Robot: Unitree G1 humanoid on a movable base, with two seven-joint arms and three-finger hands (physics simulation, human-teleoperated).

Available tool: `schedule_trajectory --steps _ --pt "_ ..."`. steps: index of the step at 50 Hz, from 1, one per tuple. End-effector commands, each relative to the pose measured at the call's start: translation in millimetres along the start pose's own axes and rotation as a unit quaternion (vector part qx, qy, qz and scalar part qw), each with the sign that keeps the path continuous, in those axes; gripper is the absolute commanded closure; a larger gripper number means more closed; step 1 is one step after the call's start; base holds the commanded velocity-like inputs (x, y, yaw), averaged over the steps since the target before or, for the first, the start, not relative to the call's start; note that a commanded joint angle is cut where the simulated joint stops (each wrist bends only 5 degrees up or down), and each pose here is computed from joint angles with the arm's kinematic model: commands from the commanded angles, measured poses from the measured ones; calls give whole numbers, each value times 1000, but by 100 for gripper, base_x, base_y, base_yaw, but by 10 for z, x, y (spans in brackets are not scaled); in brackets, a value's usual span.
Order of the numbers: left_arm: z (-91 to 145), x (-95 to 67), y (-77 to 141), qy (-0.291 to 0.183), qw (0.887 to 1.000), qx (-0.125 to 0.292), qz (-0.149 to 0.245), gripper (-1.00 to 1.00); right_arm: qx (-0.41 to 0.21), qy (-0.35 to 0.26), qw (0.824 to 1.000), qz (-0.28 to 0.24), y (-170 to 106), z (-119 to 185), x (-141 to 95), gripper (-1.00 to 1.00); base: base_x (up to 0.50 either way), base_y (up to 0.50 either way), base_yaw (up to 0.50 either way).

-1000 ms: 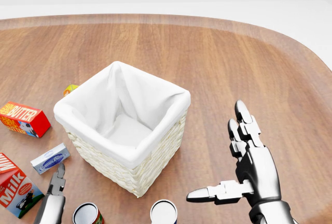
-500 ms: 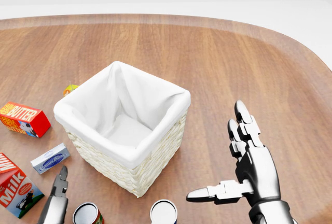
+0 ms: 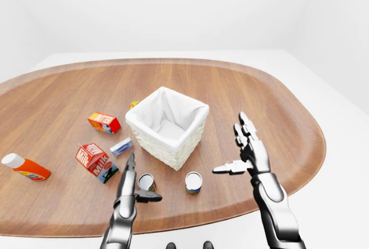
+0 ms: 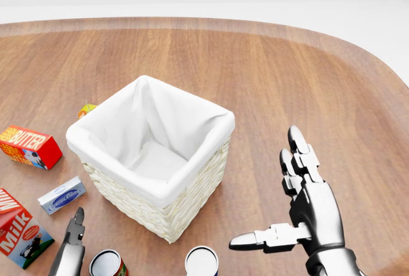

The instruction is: Pick up the tomato sauce, and put it in the basket.

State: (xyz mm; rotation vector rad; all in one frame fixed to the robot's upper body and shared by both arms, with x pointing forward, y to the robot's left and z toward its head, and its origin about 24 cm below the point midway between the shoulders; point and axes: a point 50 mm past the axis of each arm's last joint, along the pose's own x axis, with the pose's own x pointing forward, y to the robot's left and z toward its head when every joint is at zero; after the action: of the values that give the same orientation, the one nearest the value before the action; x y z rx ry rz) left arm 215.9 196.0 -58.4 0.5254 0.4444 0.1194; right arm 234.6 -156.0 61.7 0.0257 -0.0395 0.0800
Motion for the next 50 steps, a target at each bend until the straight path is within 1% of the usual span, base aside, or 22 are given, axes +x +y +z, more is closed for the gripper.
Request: schedule_trajectory --steps 1,10,15,39,50 --pt "-35 21 -9 4 1000 0 -1 -100 -1 1 1000 0 2 -2 -6 -100 0 0 0" --pt "-39 31 -9 6 1000 -1 -1 -100 -1 4 1000 1 2 -19 -5 -100 0 0 0" --pt "-89 56 -43 7 1000 -1 -1 -100 -1 4 1000 0 2 -17 -6 -100 0 0 0" --pt "-31 72 -38 7 1000 1 -5 -100 -1 5 1000 1 6 -25 -5 -100 0 0 0" --pt "-91 94 -83 10 1000 0 -6 -100 0 6 1000 1 3 -29 -5 -100 0 0 0"
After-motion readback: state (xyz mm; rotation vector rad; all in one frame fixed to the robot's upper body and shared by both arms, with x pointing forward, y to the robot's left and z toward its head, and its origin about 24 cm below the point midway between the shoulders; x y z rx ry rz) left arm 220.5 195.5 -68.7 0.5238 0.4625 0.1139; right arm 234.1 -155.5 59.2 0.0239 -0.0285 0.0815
